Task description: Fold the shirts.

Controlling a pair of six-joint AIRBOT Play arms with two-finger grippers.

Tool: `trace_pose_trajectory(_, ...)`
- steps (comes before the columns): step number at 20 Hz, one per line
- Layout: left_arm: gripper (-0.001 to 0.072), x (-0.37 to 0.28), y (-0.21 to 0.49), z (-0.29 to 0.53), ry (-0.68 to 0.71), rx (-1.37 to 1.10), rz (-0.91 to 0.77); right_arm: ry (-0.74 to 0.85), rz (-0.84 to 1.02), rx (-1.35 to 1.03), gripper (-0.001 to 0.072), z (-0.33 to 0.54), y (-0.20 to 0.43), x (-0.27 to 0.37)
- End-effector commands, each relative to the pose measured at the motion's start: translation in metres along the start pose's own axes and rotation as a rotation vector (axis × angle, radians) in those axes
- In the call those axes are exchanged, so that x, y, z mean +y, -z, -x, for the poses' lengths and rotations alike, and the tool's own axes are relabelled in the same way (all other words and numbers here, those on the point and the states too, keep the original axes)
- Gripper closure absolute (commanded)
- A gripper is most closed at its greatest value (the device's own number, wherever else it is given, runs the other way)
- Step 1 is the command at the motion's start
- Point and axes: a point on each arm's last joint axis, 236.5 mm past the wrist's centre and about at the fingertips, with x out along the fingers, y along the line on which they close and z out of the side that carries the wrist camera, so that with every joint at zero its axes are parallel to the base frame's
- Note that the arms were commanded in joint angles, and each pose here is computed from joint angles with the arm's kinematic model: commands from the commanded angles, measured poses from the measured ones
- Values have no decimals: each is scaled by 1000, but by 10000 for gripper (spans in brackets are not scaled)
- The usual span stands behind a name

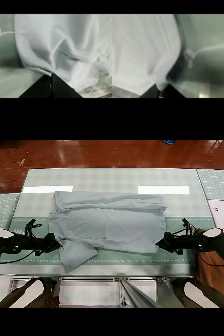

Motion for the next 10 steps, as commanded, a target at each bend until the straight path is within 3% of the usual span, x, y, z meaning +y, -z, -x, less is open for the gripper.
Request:
trace_pose_trajectory(1, 692, -13, -18, 16, 14, -38, -39, -109, 122, -17, 689, 3, -19, 43)
trace_pose_trajectory(6, 692, -89, -90, 77, 179, -260, -124, -30, 273, -113, 689, 48, -61, 66)
trace_pose_trajectory(10, 692, -128, -134, 78, 200, -260, -195, -73, 268, -152, 689, 60, -105, 95)
